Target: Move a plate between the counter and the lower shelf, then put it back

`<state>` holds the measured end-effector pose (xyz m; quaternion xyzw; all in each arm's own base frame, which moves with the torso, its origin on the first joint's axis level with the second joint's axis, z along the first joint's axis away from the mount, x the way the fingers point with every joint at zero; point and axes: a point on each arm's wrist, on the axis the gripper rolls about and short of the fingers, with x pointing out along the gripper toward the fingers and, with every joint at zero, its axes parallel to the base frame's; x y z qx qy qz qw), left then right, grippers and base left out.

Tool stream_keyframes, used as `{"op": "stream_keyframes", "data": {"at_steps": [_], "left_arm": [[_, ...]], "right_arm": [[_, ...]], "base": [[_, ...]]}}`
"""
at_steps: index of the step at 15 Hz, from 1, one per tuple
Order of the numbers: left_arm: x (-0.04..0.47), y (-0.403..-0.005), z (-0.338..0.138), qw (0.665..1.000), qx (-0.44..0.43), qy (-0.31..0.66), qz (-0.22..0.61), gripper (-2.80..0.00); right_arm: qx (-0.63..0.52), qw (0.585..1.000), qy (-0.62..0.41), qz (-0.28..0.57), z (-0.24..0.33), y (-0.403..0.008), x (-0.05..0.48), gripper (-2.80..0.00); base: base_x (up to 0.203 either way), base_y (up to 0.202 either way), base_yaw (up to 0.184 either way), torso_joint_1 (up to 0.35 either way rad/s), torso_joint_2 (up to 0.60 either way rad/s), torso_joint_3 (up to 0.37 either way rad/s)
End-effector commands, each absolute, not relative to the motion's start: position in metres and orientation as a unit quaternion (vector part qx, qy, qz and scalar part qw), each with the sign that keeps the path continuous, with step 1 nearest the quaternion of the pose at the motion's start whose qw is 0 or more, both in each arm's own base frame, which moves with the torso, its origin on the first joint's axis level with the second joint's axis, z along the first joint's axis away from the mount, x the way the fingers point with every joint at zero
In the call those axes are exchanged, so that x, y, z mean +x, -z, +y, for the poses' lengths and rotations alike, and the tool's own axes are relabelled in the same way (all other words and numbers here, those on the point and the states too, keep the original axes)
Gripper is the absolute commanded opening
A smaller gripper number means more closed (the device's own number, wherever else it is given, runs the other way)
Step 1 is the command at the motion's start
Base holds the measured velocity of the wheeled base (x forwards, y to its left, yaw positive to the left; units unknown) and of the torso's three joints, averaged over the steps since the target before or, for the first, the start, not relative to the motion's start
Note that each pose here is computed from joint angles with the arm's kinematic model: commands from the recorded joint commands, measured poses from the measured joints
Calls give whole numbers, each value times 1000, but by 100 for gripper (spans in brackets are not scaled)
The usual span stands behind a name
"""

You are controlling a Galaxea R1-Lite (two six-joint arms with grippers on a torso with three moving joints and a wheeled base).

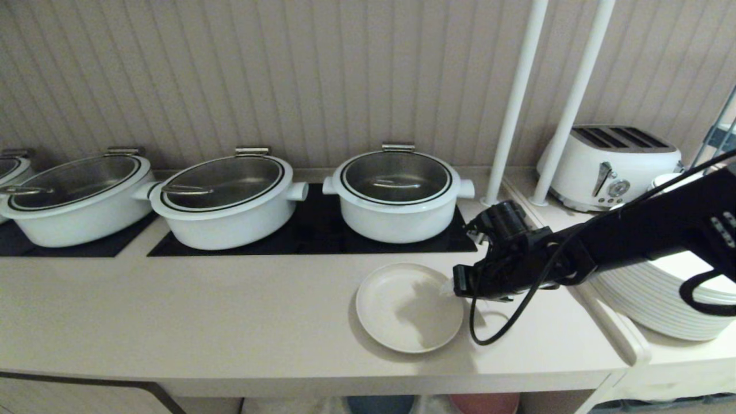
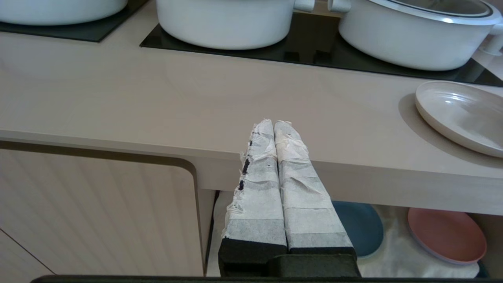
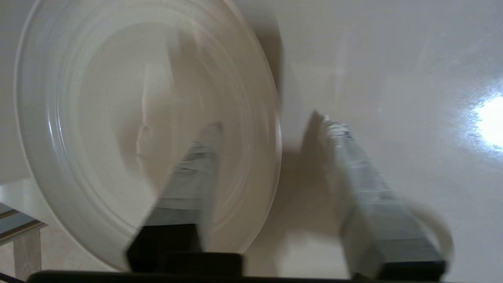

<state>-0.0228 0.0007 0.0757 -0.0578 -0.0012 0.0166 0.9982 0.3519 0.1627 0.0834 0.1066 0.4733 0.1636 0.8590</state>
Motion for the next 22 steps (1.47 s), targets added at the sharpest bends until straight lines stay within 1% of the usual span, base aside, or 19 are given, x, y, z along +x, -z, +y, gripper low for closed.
{"op": "stream_keyframes", "data": {"at_steps": [1,4,7,12,15,17,18,22], "left_arm": [[-23,-76,1,998,-58,-17,-2,-280],[-23,-75,1,998,-58,-17,-1,-280],[-23,-75,1,998,-58,-17,-1,-280],[-23,-76,1,998,-58,-17,-2,-280],[-23,-75,1,998,-58,-17,-1,-280],[-23,-76,1,998,-58,-17,-2,-280],[-23,-76,1,998,-58,-17,-1,-280],[-23,-76,1,998,-58,-17,-2,-280]], "right_arm": [[107,859,-163,474,163,-83,352,0],[96,868,-137,468,161,-84,352,0],[97,872,-134,460,157,-96,343,0],[101,881,-140,441,144,-136,315,0],[88,879,-148,444,132,-164,287,0],[88,882,-153,437,122,-176,265,0],[88,883,-155,434,117,-179,253,-280],[99,897,-166,397,95,-201,205,-280]], "base": [[0,0,0,0,0,0],[0,0,0,0,0,0],[0,0,0,0,0,0],[0,0,0,0,0,0],[0,0,0,0,0,0],[0,0,0,0,0,0],[0,0,0,0,0,0],[0,0,0,0,0,0]]}}
